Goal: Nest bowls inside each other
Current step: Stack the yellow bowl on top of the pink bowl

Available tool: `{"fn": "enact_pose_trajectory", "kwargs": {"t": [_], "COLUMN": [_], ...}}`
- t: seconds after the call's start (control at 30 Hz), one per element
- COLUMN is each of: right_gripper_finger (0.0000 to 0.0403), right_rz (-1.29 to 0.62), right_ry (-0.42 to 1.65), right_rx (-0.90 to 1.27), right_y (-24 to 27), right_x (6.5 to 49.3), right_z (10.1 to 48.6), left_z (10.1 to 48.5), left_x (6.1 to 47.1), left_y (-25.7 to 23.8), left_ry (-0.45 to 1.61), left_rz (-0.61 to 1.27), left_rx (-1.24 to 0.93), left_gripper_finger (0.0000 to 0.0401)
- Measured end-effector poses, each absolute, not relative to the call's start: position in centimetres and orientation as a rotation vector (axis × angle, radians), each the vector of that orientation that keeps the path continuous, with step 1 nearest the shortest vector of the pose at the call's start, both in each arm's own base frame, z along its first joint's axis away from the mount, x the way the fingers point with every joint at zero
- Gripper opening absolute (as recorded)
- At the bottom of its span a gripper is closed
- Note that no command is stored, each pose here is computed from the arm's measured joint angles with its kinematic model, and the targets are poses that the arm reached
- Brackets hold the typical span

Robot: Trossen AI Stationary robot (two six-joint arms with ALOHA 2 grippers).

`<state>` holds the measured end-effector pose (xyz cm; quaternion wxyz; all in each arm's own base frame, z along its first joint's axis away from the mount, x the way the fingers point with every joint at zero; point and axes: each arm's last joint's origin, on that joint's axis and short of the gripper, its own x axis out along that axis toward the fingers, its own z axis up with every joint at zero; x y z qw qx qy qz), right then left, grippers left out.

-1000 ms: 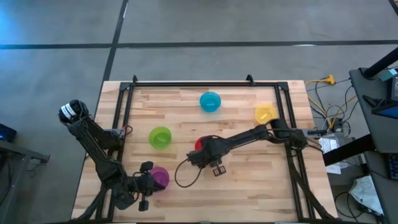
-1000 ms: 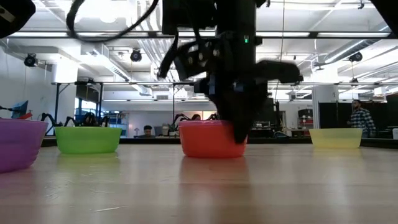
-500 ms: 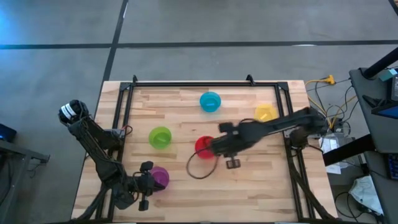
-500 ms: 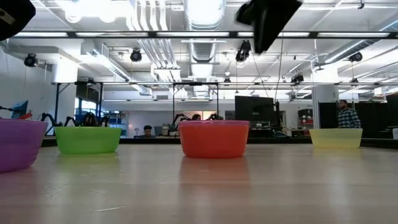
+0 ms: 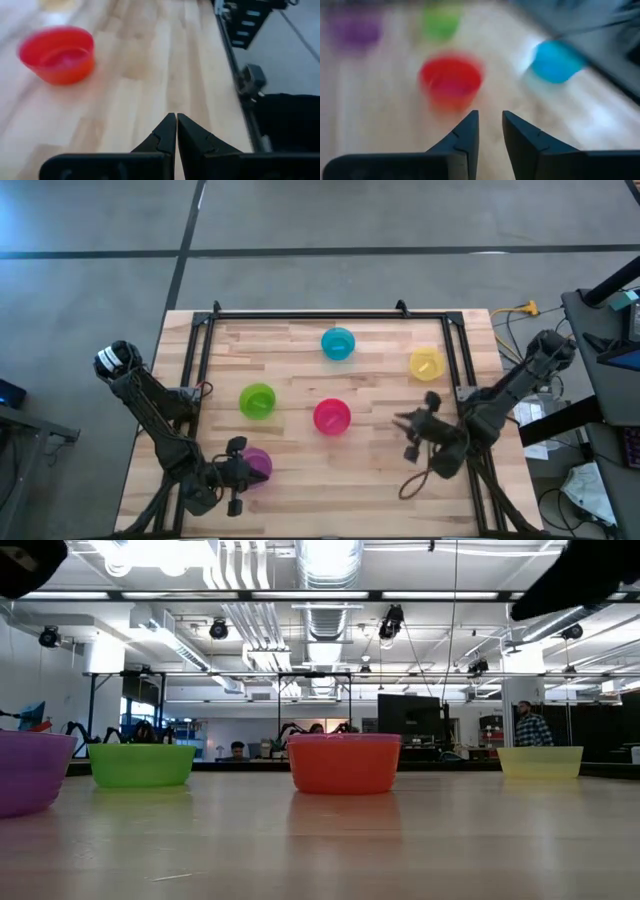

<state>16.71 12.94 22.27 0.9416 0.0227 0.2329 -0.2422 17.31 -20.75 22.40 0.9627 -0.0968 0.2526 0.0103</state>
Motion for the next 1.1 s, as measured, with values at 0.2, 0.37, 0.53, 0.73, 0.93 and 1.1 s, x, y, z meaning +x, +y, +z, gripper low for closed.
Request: {"fn": "enact_pose_trajectory", "kwargs": {"t": [0.2,0.37,0.53,0.73,0.93,1.1], "right_gripper_finger": [0.0073,0.0073,0.0073,0.0073,0.0073,0.0073], "right_rz": [-0.689,-0.793,-0.822,-0.922,-1.058,-0.991], "right_ry": [0.324,0.410,0.494,0.650,1.025,1.201], "right_rx": [0.273,0.415,0.505,0.542,0.574,0.564], "right_y": [9.2,4.6,0.2,-4.2,-7.3,-8.4], "right_x": [15.4,15.5,15.7,15.7,15.3,16.3], "right_z": [21.4,23.0,25.4,26.6,25.4,23.2], "left_z": [23.0,23.2,23.4,23.3,23.2,23.2], "left_x": [18.6,19.6,19.9,19.8,19.9,19.9], "left_y": [-20.0,-19.3,-19.2,-19.2,-19.1,-19.1], "left_ry": [0.478,0.452,0.443,0.454,0.456,0.456], "left_rz": [0.059,0.069,0.070,0.048,0.050,0.051], "left_rx": [-0.149,-0.085,-0.077,-0.054,-0.052,-0.051], "left_gripper_finger": [0.0000,0.0000,0.0000,0.0000,0.0000,0.0000]}}
